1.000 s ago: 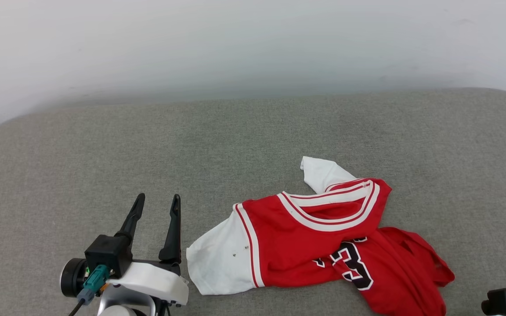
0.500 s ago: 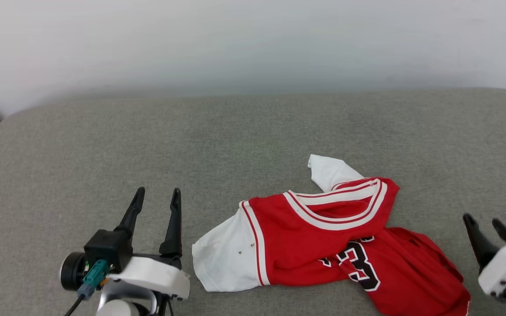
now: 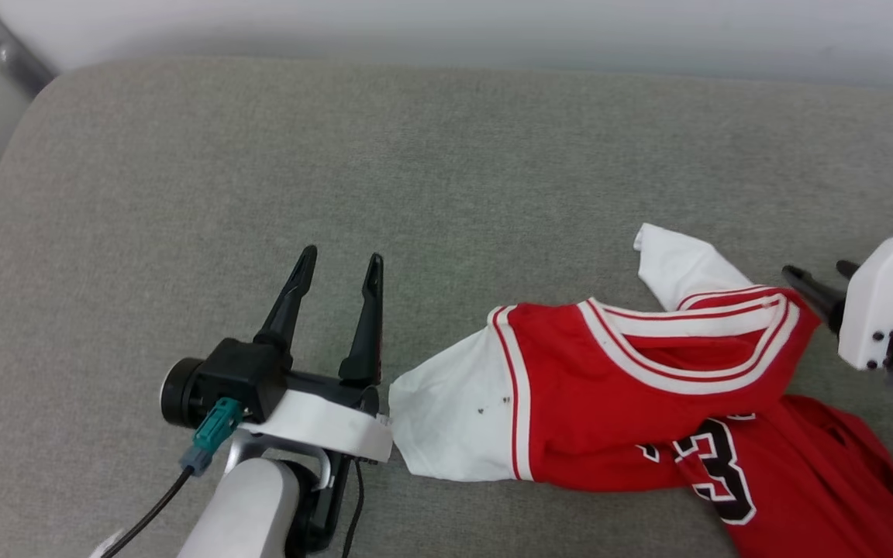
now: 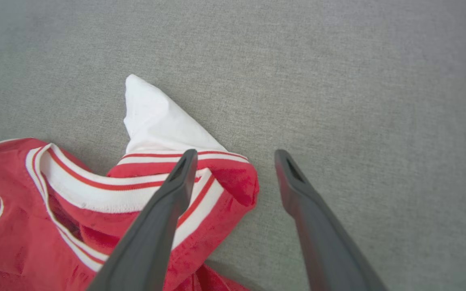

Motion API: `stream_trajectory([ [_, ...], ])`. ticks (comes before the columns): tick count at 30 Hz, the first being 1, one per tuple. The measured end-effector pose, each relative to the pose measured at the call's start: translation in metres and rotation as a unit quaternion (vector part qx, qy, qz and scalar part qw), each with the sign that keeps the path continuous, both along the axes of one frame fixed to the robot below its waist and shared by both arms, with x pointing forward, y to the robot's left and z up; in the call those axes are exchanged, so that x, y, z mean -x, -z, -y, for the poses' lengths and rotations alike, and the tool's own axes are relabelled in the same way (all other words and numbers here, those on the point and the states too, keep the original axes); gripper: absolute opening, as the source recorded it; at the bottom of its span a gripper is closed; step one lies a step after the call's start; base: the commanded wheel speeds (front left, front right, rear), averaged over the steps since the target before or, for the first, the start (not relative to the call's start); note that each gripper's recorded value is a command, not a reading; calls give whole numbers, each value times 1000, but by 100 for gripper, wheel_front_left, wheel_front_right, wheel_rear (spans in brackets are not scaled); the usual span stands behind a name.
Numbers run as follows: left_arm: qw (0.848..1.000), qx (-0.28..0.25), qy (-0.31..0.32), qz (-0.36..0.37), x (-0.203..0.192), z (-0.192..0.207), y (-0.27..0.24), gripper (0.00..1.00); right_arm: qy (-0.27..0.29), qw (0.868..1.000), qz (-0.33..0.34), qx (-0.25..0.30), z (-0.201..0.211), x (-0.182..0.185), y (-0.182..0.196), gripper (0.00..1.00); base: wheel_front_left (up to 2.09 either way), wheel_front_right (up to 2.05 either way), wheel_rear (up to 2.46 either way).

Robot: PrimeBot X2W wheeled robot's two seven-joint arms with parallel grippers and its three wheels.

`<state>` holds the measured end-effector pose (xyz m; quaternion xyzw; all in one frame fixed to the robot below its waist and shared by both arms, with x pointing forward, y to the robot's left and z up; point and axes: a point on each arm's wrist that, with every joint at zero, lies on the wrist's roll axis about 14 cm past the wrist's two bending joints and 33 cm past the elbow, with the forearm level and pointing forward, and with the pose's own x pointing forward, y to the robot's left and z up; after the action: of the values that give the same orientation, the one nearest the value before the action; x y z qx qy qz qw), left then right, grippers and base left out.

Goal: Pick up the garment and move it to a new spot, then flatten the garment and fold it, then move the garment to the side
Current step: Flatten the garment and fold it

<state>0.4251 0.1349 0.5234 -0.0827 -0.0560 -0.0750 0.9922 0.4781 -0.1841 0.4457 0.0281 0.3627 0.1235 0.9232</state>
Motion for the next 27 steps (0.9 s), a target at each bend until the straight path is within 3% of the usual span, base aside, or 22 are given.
stream_trajectory([
  [6,1000,0,-17,-24,-12,-11,21,100,-58,995,-76,32,-28,-27,40,100,0,0,0],
  [13,998,-7,-45,-44,-12,-30,36,100,-91,981,-167,37,-47,-21,85,100,0,0,0],
  [14,998,-7,-47,-44,-12,-31,37,100,-91,980,-171,35,-48,-21,86,69,0,0,0],
  [15,998,-7,-48,-44,-13,-32,36,100,-91,980,-173,30,-48,-20,85,29,0,0,0],
  [16,998,-7,-48,-42,-13,-31,36,100,-93,980,-172,30,-49,-19,85,0,0,0,0],
  [22,999,-7,-36,-35,-16,-24,32,100,-107,987,-117,24,-56,-23,64,0,0,0,0],
  [27,999,-4,-24,-28,-13,-16,28,100,-90,995,-19,28,-39,-41,8,0,0,0,0],
])
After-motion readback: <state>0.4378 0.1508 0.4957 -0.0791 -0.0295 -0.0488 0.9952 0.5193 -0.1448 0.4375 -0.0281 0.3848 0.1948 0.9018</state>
